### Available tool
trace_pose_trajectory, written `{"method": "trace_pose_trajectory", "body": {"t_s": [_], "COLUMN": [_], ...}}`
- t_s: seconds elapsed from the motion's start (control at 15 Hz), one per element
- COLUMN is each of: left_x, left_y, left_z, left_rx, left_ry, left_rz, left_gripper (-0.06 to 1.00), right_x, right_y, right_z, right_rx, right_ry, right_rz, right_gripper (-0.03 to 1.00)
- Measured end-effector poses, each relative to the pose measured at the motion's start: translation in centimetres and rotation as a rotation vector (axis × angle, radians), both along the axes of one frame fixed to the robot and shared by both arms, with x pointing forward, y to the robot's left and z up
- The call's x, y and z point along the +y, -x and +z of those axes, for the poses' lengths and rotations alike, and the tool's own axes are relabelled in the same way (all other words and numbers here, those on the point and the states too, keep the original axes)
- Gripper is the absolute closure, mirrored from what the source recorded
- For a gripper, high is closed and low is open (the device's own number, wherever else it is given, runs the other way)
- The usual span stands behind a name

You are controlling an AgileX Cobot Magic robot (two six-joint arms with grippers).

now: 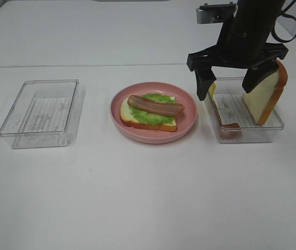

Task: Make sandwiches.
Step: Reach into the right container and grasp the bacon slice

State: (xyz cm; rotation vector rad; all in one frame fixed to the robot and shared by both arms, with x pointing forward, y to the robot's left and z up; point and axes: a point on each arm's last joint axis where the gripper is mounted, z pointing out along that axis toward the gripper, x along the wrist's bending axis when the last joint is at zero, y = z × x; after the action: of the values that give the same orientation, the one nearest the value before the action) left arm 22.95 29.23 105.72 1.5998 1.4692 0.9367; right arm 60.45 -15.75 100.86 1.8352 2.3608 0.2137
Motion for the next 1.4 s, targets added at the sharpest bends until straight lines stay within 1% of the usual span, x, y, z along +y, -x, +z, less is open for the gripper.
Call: {"method": "trace_pose_trajectory", "body": {"t_s": [0.13,0.33,0.6,0.8,0.93,1.0,1.07,1.13,1.27,1.33,1.4], "left_x": [0.0,0.0,0.0,0.0,0.0,0.0,0.0,0.0,0.0,0.0,0.0], "left_y": [0.0,0.0,0.0,0.0,0.0,0.0,0.0,0.0,0.0,0.0,0.0], "left_z": [0.0,0.0,0.0,0.0,0.0,0.0,0.0,0.0,0.0,0.0,0.0], "left_rx": [0.0,0.0,0.0,0.0,0.0,0.0,0.0,0.0,0.0,0.0,0.0], "left_ry": [0.0,0.0,0.0,-0.001,-0.001,-0.001,-0.001,-0.001,-0.001,-0.001,-0.001], "left_rz": [0.0,0.0,0.0,0.001,0.001,0.001,0.001,0.001,0.001,0.001,0.001], "left_gripper": [-0.05,-0.05,-0.05,-0.05,-0.05,-0.05,-0.05,-0.05,-0.05,-0.05,-0.05], "right_x": [0.3,-0.2,-1.0,-1.5,-2.0,-2.0,-2.0,-2.0,-2.0,-2.0,-2.0], "right_y": [-0.8,-2.1,-3.2,-3.5,-3.7,-3.7,-3.7,-3.7,-3.7,-3.7,-3.7], "right_z": [-1.0,-4.1,-6.2,-6.9,-7.0,-7.0,-7.0,-7.0,-7.0,-7.0,-7.0], "right_rx": [0.008,0.056,0.063,0.08,0.082,0.082,0.082,0.082,0.081,0.081,0.081], "right_ry": [0.006,0.01,-0.002,-0.016,-0.017,-0.017,-0.017,-0.017,-0.018,-0.018,-0.017], "right_rz": [0.013,0.027,0.033,0.038,0.027,0.027,0.027,0.028,0.028,0.028,0.029], "right_gripper": [0.09,0.09,0.1,0.12,0.23,0.25,0.34,0.51,0.77,0.83,0.92]}}
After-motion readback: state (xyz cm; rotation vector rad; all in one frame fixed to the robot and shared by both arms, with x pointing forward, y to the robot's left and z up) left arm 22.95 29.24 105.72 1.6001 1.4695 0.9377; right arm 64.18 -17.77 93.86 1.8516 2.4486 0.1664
